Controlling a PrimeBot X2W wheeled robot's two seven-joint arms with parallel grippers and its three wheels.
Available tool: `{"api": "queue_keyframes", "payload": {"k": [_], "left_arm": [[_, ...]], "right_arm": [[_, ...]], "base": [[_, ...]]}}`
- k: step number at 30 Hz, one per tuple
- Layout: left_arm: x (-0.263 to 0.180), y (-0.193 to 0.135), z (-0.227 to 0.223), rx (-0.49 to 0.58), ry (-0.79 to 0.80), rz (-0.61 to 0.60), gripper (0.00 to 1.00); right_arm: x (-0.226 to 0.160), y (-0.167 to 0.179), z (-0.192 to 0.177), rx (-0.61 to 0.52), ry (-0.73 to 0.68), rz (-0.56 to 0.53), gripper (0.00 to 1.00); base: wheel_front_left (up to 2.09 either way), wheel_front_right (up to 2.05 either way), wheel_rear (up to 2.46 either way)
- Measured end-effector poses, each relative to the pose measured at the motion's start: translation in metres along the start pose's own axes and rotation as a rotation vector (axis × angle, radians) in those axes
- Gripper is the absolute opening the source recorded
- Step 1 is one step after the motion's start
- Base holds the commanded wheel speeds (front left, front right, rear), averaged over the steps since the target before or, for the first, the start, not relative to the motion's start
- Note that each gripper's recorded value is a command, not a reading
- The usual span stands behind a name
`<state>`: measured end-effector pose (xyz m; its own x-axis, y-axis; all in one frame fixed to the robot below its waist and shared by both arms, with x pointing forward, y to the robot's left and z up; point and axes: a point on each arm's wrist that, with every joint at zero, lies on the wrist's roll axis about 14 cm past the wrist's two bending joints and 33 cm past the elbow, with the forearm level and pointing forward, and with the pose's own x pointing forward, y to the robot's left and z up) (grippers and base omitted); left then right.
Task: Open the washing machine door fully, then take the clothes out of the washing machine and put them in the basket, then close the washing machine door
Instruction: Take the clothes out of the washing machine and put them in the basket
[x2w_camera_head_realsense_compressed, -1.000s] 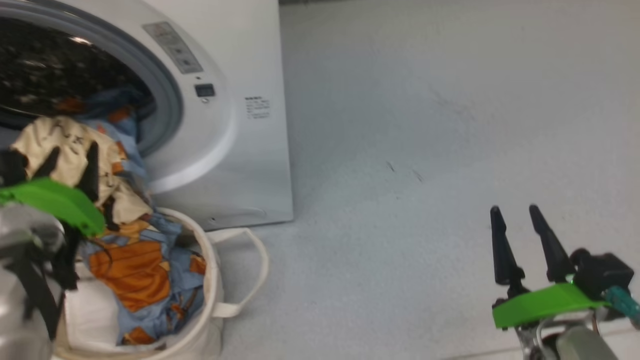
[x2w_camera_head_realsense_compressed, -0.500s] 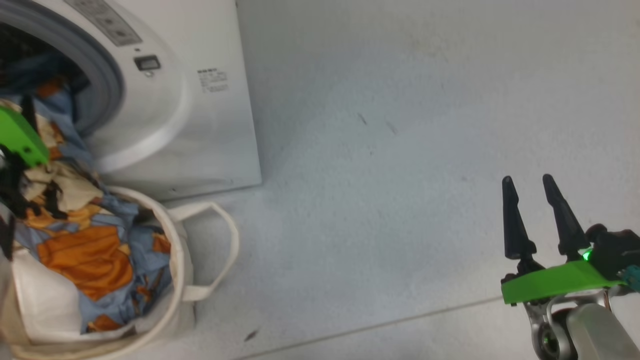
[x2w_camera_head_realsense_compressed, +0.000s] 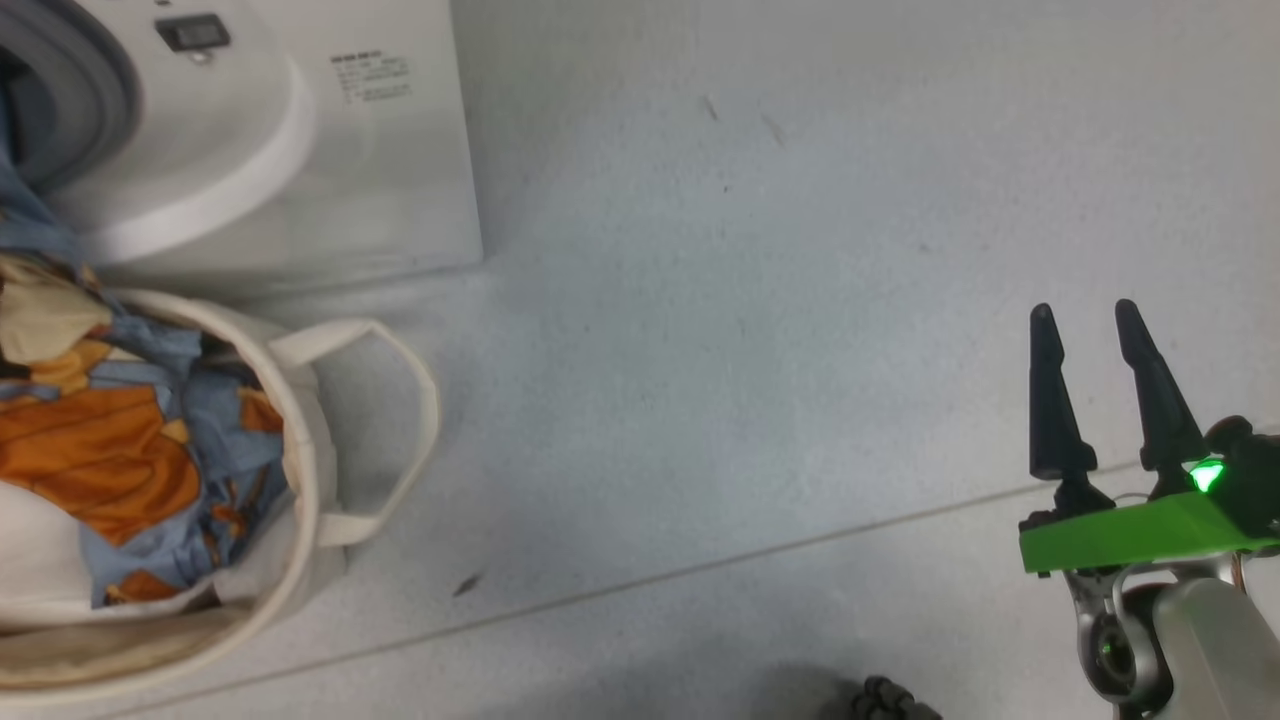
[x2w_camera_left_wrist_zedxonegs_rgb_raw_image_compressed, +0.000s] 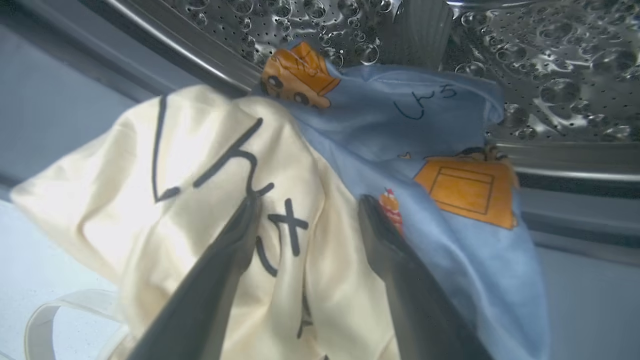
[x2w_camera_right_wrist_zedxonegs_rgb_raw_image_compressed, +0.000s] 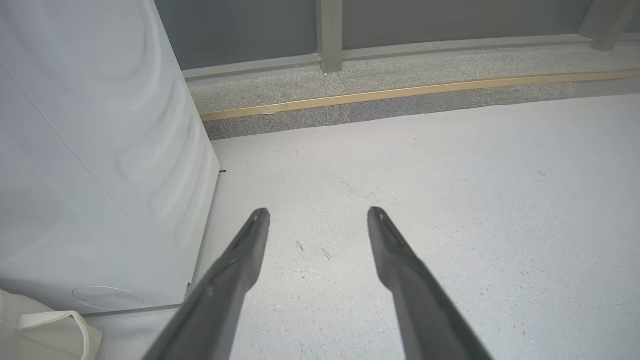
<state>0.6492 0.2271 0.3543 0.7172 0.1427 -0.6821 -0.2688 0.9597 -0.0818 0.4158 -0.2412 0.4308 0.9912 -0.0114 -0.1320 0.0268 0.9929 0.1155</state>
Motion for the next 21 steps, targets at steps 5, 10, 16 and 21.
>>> {"api": "queue_keyframes", "payload": {"k": [5, 10, 16, 21], "left_arm": [[0.018, 0.002, -0.011, -0.001, 0.008, 0.016, 1.00], [0.027, 0.007, -0.017, 0.032, -0.005, 0.041, 0.00], [0.028, 0.008, -0.016, 0.030, -0.034, 0.034, 0.00], [0.010, 0.007, 0.012, 0.015, -0.259, -0.013, 0.00]], "right_arm": [[0.007, 0.000, -0.014, -0.001, 0.032, 0.002, 1.00], [0.014, 0.003, -0.019, -0.001, 0.038, 0.013, 1.00], [0.015, 0.004, -0.021, 0.003, 0.041, 0.015, 1.00], [0.014, 0.009, -0.009, 0.017, 0.007, 0.018, 1.00]], "base": [[0.00, 0.00, 0.00], [0.00, 0.00, 0.00], [0.00, 0.00, 0.00], [0.00, 0.00, 0.00]]}}
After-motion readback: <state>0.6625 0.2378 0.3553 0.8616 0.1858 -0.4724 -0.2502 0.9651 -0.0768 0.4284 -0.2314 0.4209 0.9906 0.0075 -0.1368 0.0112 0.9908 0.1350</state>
